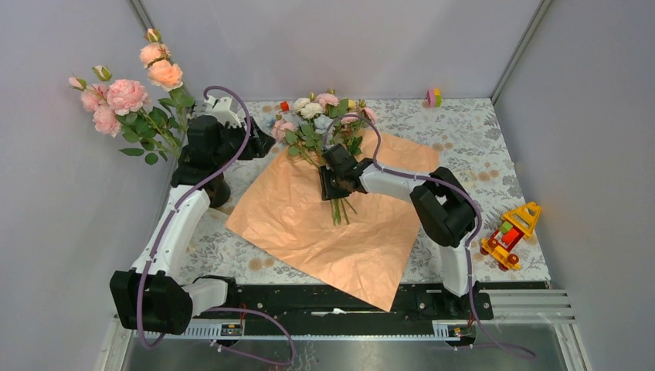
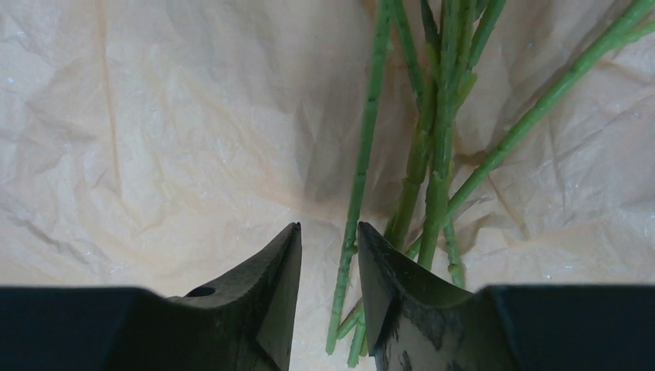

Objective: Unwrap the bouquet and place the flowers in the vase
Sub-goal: Pick up the fake flower from the wrapping paper.

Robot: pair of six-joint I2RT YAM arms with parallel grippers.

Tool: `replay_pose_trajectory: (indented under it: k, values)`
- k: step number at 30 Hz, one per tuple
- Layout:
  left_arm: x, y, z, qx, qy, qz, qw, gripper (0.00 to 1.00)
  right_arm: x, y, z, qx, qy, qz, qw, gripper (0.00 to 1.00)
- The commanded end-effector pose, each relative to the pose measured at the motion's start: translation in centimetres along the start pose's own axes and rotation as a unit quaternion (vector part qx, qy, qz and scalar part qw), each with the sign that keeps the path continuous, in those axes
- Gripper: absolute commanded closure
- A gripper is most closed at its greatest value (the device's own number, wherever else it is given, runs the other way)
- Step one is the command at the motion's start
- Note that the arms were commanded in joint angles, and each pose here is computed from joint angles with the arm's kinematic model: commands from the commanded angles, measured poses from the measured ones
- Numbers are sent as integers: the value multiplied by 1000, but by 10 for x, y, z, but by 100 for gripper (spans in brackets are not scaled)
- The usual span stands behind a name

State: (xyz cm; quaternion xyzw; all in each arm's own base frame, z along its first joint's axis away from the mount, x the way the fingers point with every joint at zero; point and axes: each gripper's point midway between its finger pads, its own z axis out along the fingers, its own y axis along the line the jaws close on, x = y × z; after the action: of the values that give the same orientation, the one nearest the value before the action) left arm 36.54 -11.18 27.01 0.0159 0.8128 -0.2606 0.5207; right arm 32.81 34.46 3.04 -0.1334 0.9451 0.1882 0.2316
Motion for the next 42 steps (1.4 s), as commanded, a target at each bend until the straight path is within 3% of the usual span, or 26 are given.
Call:
replay_pose_trajectory:
  k: [1, 7, 14, 23, 33, 39, 42]
  values:
    - [-19, -6, -7, 3, -37, 10, 999, 42, -5, -4, 9, 31, -8, -8, 999, 62]
    - [-19, -6, -7, 4, -37, 9, 999, 42, -6, -8, 14, 42, -10, -2, 999, 70]
    - [-19, -7, -7, 5, -38, 9, 999, 42, -13, 0, 7, 25, -26, 10, 999, 100]
    - [-19, -8, -7, 8, -39, 6, 999, 42, -39, 31, -23, -55, -93, 42, 993, 100]
    - [-27, -22, -11, 35, -47, -8, 998, 42, -87, 82, -91, -188, -210, 8, 959, 100]
    - [-47, -65, -30, 123, -68, -60, 988, 40, -107, 107, -146, -256, -273, -21, 927, 100]
    - [-65, -93, -46, 192, -100, -83, 973, 32, -110, 123, -182, -303, -300, -51, 903, 100]
